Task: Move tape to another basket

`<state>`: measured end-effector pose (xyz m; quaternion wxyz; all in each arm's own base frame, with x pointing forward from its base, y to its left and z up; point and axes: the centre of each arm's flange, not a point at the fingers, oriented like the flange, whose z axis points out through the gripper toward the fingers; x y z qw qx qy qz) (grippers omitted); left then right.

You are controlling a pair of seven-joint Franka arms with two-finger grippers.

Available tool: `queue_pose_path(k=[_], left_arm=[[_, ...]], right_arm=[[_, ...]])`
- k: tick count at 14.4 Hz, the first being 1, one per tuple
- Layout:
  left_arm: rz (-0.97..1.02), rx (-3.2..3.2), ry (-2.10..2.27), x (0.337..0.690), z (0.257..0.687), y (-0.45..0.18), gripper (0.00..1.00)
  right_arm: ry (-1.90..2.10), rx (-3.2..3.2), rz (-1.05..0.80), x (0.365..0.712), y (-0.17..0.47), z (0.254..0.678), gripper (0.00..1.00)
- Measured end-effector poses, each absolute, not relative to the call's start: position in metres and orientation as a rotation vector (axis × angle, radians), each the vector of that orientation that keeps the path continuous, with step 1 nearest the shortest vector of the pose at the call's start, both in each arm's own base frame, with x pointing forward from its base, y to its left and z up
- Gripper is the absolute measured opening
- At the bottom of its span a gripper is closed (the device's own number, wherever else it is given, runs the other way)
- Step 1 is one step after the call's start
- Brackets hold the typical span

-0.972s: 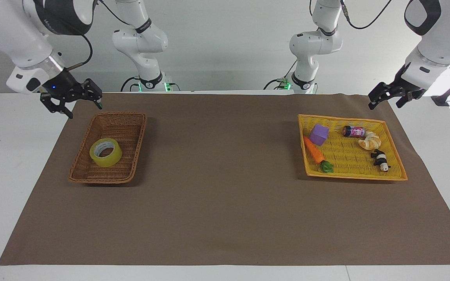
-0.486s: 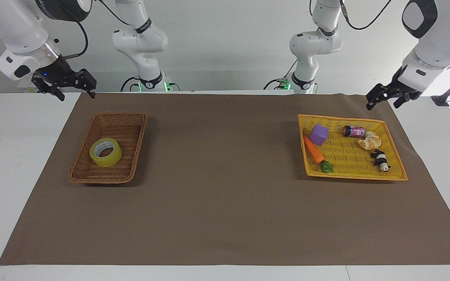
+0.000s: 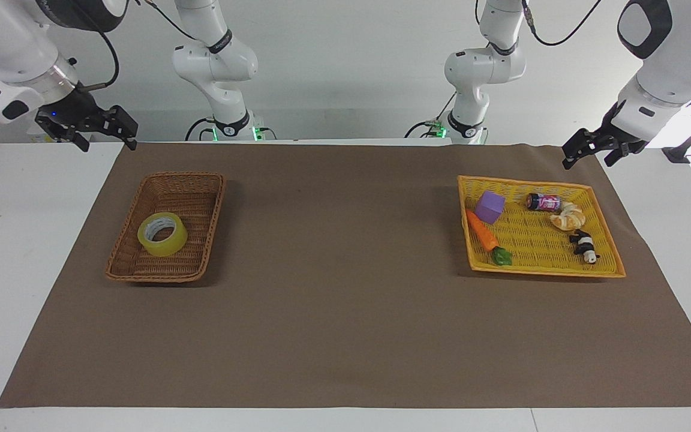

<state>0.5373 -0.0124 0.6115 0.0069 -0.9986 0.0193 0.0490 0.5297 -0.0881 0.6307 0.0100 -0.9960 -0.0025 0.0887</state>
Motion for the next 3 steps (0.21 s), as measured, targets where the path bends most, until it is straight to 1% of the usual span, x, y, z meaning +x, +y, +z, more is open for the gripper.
queue_pose_path(k=[3], left_arm=[[0.154, -3.123, 0.06, 0.5373, 0.6115, -0.0124, 1.0]], right_arm=[[-0.011, -3.111, 0.271, 0.5298, -0.0869, 0.6333, 1.0]])
